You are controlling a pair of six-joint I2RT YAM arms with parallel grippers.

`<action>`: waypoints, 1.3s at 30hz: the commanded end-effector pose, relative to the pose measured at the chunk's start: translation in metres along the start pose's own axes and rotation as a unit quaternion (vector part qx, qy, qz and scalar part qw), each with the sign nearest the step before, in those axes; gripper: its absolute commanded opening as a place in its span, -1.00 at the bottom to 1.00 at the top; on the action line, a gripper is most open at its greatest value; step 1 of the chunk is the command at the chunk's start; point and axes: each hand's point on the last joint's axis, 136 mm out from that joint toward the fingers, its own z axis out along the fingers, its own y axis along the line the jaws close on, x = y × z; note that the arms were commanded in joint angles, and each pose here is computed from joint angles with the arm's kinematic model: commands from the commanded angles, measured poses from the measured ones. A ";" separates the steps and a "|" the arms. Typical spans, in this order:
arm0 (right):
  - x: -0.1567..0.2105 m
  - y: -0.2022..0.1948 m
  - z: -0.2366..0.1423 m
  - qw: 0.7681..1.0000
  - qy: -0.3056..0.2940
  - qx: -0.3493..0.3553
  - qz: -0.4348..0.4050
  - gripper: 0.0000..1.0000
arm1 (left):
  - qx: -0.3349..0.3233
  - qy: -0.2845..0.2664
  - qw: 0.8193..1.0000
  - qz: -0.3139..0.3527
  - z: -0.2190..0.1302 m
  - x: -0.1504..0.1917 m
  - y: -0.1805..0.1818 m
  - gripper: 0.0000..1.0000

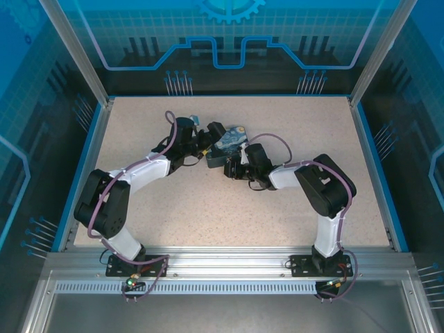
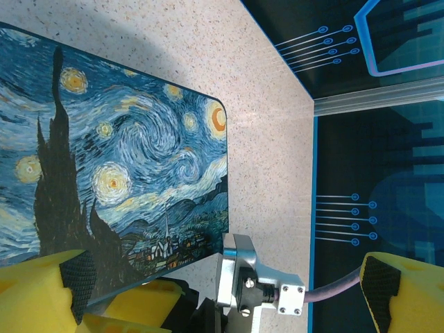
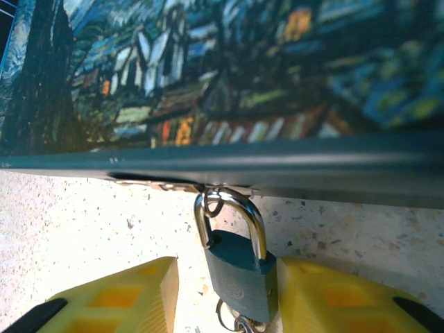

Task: Unlock the padlock with the key

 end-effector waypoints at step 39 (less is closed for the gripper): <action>0.032 -0.024 -0.015 0.999 0.025 0.047 0.013 -0.78 | 0.000 -0.009 0.999 0.032 -0.009 -0.010 -0.012 0.98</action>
